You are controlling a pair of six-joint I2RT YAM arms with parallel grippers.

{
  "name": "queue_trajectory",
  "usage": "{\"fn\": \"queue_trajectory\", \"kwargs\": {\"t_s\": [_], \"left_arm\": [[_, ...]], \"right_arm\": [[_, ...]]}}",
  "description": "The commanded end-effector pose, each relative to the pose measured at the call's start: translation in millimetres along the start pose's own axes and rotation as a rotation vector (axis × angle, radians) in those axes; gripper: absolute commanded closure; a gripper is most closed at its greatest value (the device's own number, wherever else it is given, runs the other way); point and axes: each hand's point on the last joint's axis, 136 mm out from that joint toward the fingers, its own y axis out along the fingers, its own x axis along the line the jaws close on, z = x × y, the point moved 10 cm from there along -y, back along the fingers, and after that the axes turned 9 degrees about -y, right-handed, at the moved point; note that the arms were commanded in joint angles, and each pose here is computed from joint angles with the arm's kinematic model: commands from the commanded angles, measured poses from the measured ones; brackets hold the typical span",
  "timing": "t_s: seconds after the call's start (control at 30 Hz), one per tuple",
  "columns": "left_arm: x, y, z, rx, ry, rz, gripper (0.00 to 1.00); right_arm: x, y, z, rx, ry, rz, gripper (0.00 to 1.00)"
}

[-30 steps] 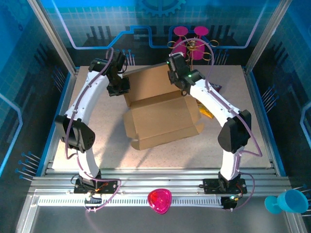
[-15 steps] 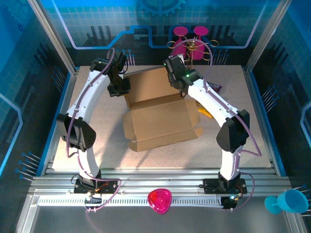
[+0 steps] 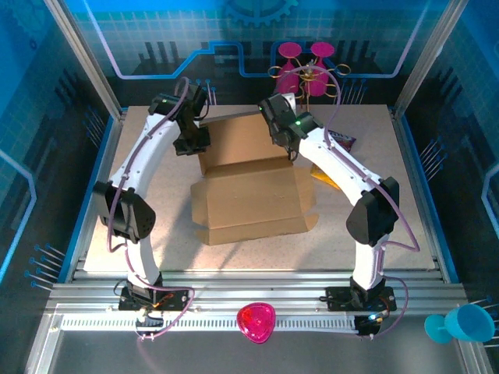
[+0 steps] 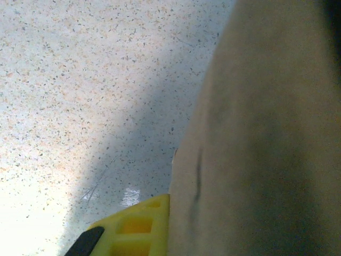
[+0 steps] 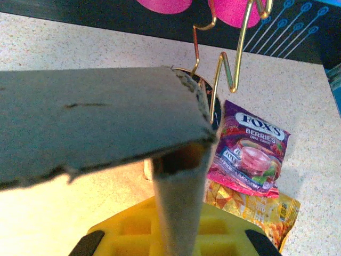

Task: Fold the paper box

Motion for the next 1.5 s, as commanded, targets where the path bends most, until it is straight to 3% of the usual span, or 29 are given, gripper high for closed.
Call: {"fn": "queue_trajectory", "kwargs": {"t_s": [0.0, 0.37, 0.53, 0.7, 0.73, 0.9, 1.0, 1.37, 1.47], "left_arm": [[3.0, -1.0, -0.9, -0.040, 0.029, -0.075, 1.00], [1.9, 6.7, -0.9, -0.041, 0.041, -0.064, 0.99], [-1.9, -5.2, 0.2, -0.040, 0.018, 0.010, 0.65], [-1.1, -34.6, 4.4, -0.067, -0.049, 0.110, 0.43], [0.2, -41.6, 5.5, -0.079, -0.064, 0.124, 0.33], [14.7, -76.7, 13.3, -0.170, -0.179, 0.138, 0.32], [31.9, -89.9, 25.4, -0.206, -0.331, 0.104, 0.35], [100.9, -97.0, 114.3, -0.071, -0.644, -0.112, 0.35], [103.1, -86.0, 129.9, 0.019, -0.706, -0.059, 0.34]], "right_arm": [[-0.1, -10.1, -1.1, 0.006, 0.000, 0.016, 1.00], [5.1, -9.4, 3.2, 0.038, 0.021, -0.009, 1.00], [7.3, -8.3, 7.0, 0.060, 0.058, -0.024, 1.00], [7.4, -3.8, 18.8, 0.111, 0.152, -0.055, 1.00], [8.3, -2.5, 21.5, 0.124, 0.174, -0.058, 1.00], [7.8, 8.8, 37.1, 0.223, 0.304, -0.064, 1.00], [6.2, 16.9, 47.5, 0.284, 0.411, -0.069, 1.00], [15.0, 37.7, 82.5, 0.481, 0.642, -0.056, 1.00], [17.6, 40.9, 88.9, 0.503, 0.661, -0.049, 1.00]]}}
